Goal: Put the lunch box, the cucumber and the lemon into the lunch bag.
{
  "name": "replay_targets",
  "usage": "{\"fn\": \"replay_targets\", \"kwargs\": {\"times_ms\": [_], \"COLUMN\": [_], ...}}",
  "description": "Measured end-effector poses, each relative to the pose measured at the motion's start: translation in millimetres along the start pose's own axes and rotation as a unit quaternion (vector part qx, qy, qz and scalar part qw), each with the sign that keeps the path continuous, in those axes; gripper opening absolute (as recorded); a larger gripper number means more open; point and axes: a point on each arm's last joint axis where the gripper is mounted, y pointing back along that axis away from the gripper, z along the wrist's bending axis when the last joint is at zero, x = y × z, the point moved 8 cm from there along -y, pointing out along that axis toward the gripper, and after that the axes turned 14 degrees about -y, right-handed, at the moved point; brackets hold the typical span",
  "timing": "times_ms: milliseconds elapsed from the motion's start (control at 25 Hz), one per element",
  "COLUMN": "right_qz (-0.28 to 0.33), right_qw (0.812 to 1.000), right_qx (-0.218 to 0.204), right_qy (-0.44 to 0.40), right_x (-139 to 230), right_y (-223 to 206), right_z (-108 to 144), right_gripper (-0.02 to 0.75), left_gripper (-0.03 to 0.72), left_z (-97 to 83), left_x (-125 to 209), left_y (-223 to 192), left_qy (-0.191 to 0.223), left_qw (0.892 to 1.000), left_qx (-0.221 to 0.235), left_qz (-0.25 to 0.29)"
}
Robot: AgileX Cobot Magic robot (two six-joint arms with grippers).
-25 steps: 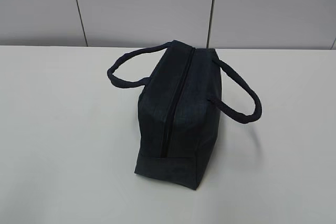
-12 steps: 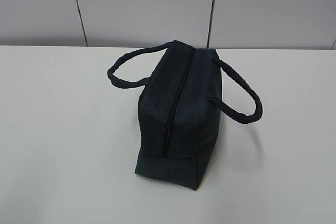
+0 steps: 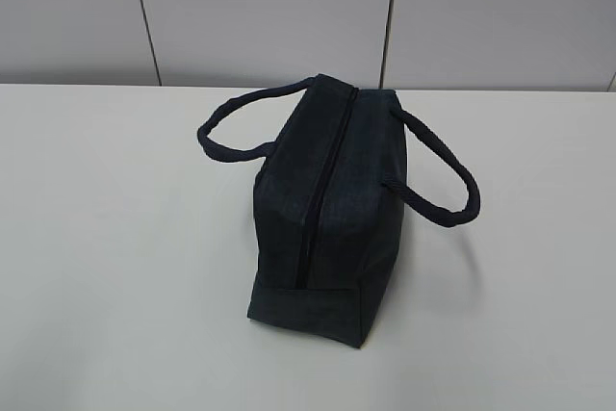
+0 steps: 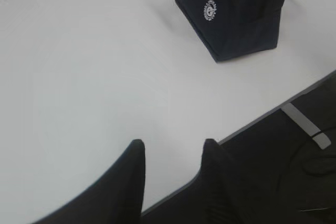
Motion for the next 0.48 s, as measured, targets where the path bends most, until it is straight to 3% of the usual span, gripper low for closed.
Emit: {"fn": "replay_targets", "kwargs": {"times_ms": [320,480], "right_qz": [0.000,-0.001], "right_qw": [1.000,1.000], "right_qx": [-0.001,-0.001], "right_qy": [0.000,0.000], "right_x": [0,0], "right_y": [0,0], "right_z": [0,0], "right_gripper": [0.383,0.382], "left_gripper": [0.241,0.239], "left_z": [15.5,19.2], "left_x": [5,6], "left_y": [1,2], "left_qy": [0.056,0.071], "left_qw": [0.993,0.989], "left_qx": [-0.102,-0.127], "left_qz": [0.028,0.034]}}
